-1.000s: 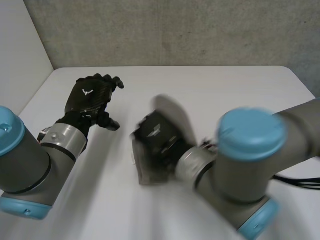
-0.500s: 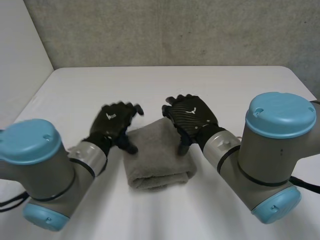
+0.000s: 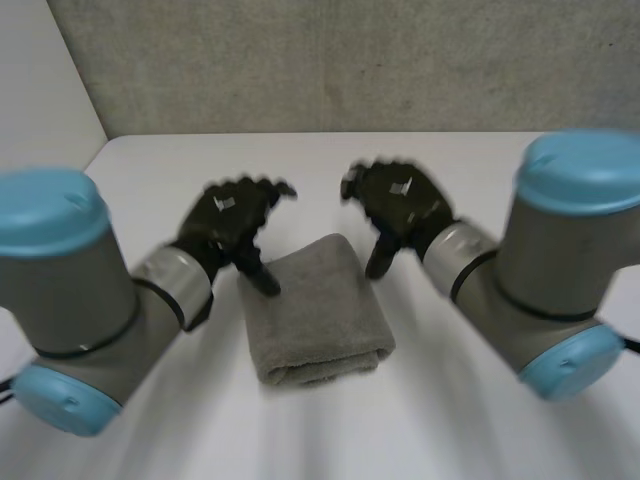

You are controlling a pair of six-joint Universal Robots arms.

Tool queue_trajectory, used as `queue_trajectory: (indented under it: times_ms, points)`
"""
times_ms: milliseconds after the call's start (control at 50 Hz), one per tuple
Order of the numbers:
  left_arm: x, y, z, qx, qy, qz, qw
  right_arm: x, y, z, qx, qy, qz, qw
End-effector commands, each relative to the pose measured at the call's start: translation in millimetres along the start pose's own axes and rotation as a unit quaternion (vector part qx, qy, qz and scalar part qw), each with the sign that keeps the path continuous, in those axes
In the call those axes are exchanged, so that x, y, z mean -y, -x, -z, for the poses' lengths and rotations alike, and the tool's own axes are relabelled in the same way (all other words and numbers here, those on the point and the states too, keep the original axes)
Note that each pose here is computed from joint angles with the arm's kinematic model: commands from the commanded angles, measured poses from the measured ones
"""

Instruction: Fold the towel.

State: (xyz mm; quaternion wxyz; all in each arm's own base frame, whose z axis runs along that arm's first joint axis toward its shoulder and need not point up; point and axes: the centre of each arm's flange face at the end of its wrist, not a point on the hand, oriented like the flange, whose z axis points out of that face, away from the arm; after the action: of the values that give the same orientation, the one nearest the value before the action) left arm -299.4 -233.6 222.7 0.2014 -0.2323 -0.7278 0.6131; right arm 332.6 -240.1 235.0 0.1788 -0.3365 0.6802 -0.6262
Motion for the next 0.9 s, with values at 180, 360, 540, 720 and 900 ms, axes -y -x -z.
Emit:
queue_trajectory:
  times_ms: [180,360,540,720,900]
  points:
    - [135,20,60,0.103,-0.117,0.086,0.984,98,-78,54,-0.221,-0.095,-0.015,0.97]
    - [130,20,62,0.106,-0.087,0.081,0.987,95,-77,57,-0.217,-0.062,-0.023,0.974]
    - [127,22,56,0.109,-0.077,0.08,0.988,94,-75,56,-0.212,-0.059,-0.023,0.975]
    - [127,25,56,0.114,-0.079,0.08,0.987,95,-73,56,-0.209,-0.061,-0.022,0.976]
    - [126,25,56,0.113,-0.077,0.08,0.987,64,-53,31,-0.117,-0.026,-0.02,0.993]
